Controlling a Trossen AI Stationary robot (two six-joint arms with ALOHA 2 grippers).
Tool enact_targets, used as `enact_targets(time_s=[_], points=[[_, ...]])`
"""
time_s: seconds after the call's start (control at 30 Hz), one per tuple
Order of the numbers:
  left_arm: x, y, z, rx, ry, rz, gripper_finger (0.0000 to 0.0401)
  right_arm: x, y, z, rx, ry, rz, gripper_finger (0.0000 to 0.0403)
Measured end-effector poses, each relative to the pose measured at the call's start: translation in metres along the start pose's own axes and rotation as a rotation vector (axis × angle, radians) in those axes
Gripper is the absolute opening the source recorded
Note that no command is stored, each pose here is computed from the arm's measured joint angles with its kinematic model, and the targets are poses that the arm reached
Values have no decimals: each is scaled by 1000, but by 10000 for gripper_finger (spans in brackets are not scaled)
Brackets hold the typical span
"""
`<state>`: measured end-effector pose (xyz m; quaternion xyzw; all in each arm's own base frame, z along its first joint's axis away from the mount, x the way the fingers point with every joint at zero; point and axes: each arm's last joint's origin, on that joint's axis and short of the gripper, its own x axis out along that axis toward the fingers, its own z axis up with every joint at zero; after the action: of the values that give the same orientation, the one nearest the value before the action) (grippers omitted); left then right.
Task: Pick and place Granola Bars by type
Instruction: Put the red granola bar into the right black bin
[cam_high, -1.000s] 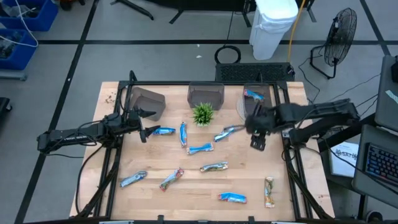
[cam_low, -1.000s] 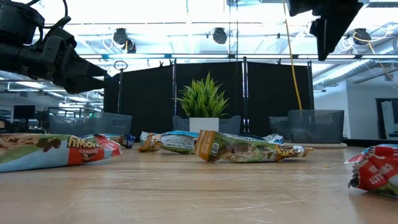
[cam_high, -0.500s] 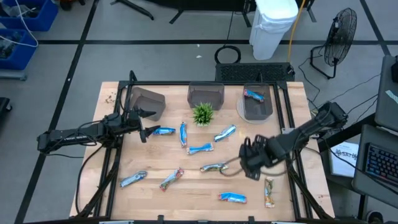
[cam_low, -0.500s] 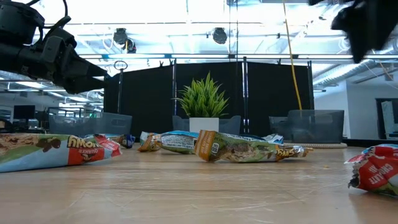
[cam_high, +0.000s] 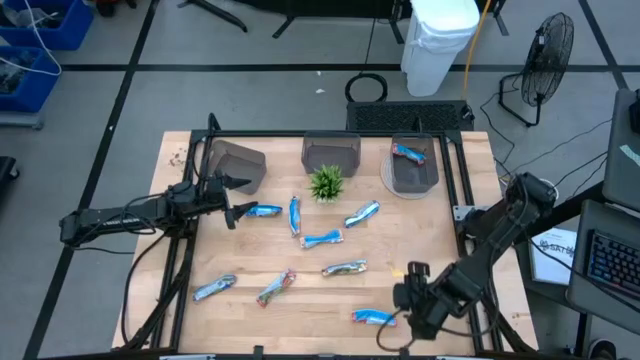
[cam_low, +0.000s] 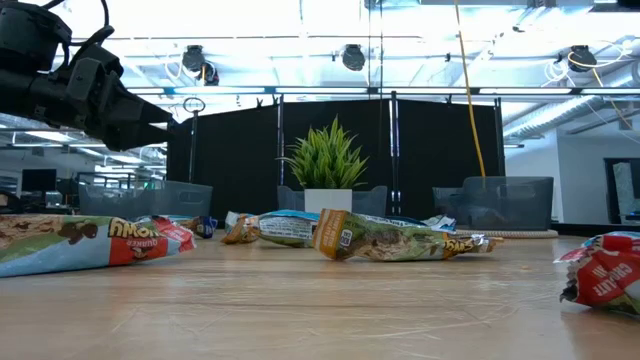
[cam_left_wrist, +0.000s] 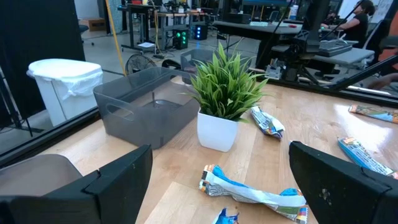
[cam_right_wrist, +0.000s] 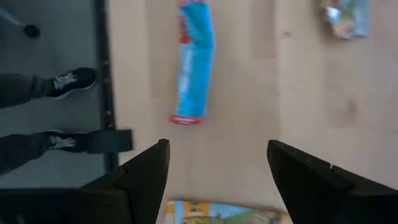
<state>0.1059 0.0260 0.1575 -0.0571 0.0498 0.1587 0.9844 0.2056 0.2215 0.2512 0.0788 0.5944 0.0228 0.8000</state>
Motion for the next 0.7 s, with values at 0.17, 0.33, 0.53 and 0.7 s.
enact_targets(time_s=[0.17,0.33,0.53,0.7], points=[[0,0,0,0,0,0,374,17,10,2,-30,-33,-17,274],[0,0,0,0,0,0,374,41,17,9,-55,-72,-40,278],[0,0,0,0,0,0,374,66,22,16,-25,-81,-34,267],[0,0,0,0,0,0,374,85,24,21,-5,-62,-15,255]])
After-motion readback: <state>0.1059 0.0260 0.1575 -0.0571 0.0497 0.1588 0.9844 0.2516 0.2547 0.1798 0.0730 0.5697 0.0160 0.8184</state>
